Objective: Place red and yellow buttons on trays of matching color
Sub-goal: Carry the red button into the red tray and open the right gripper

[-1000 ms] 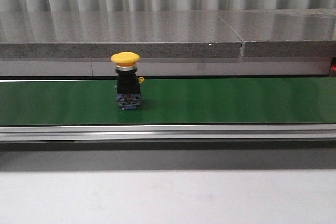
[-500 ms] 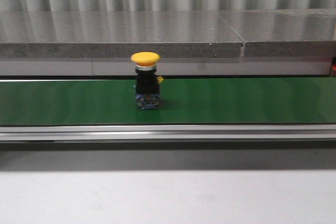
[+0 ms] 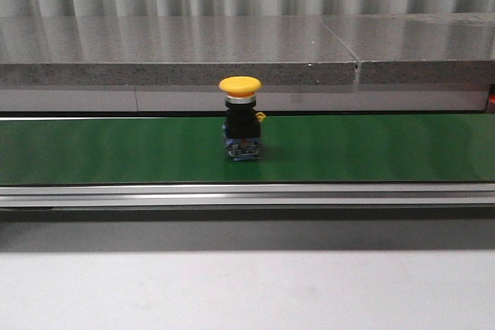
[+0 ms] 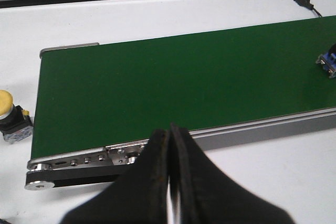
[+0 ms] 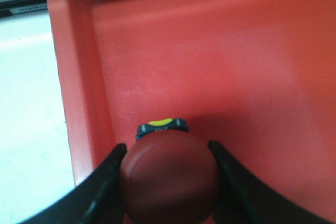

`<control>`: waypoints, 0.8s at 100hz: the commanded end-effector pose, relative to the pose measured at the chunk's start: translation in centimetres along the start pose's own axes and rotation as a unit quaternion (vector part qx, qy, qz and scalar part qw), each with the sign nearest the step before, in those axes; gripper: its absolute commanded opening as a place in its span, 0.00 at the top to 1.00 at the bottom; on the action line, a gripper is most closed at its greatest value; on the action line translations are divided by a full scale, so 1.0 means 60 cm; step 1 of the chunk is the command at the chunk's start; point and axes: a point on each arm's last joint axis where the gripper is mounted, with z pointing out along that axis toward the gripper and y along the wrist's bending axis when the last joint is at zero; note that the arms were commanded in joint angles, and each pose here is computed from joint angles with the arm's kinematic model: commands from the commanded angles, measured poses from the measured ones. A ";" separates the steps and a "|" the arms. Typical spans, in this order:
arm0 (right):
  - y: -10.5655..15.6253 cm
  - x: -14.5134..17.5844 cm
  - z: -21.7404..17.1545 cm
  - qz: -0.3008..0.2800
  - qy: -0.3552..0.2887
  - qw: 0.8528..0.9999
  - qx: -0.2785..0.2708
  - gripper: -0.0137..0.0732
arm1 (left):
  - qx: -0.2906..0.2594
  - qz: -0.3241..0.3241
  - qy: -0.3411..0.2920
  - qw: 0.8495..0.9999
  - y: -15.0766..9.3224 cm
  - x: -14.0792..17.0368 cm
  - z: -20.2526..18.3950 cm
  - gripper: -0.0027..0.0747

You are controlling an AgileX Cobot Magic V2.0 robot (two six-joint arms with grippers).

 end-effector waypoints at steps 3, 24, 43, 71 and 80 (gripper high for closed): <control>-0.004 -0.040 -0.035 0.002 -0.065 0.998 0.003 0.52 | 0.006 -0.004 -0.046 0.999 -0.003 -0.021 -0.008 0.99; -0.004 -0.046 -0.043 0.002 -0.076 0.997 0.003 0.21 | 0.006 -0.004 -0.046 0.999 -0.003 -0.021 -0.008 0.99; -0.003 -0.058 -0.078 0.002 -0.093 0.996 0.003 0.19 | 0.006 -0.004 -0.046 0.999 -0.003 -0.021 -0.008 0.99; 0.024 -0.017 -0.151 -0.026 -0.107 0.994 -0.010 0.19 | 0.006 -0.004 -0.046 0.999 -0.003 -0.021 -0.008 0.99; 0.039 0.004 -0.178 -0.036 -0.101 0.994 -0.020 0.19 | 0.006 -0.004 -0.046 0.999 -0.003 -0.021 -0.008 0.99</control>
